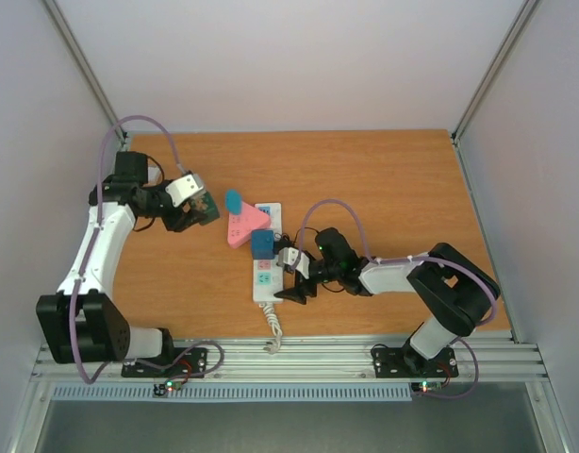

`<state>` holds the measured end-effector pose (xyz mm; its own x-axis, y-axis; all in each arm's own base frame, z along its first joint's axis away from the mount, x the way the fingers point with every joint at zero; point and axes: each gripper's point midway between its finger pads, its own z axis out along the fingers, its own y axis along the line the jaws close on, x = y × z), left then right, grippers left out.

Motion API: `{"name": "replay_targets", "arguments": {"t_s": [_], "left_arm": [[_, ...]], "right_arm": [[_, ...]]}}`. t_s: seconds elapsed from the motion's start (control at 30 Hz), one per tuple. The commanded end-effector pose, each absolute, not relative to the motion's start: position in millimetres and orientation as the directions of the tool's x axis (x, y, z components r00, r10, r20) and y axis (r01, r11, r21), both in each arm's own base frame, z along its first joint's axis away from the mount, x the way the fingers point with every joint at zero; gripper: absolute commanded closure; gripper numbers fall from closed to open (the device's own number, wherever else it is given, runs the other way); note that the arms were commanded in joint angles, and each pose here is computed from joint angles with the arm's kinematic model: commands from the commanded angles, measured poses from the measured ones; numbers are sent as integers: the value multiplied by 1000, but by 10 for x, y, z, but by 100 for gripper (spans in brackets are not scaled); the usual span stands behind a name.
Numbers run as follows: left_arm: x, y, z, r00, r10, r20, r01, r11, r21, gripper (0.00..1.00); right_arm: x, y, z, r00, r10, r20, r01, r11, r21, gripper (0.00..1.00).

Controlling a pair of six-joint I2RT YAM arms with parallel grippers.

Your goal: Pull the plug off the socket

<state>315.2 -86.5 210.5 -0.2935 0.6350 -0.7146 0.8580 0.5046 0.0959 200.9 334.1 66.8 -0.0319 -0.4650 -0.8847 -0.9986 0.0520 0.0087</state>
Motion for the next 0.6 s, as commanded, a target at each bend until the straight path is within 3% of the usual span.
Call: {"name": "replay_targets", "arguments": {"t_s": [0.0,0.17,0.3,0.57], "left_arm": [[3548,-596,2172,-344,655,-673,784,594,178,80],[3825,-374,2237,-383,664,-642,698,663,270,80],[4090,-41,2277,-421,715,-558,597,682,423,79],[4486,405,2308,-444,805,-394,492,586,644,79]], "right_arm": [[1894,3335,788,-45,-467,-883,-999,9,46,10],[1867,3320,845,-73,-486,-871,-997,5,81,9],[1837,3304,918,-86,-497,-864,-995,0,100,9],[1799,3286,1166,-114,-484,-868,-992,10,124,9]]}}
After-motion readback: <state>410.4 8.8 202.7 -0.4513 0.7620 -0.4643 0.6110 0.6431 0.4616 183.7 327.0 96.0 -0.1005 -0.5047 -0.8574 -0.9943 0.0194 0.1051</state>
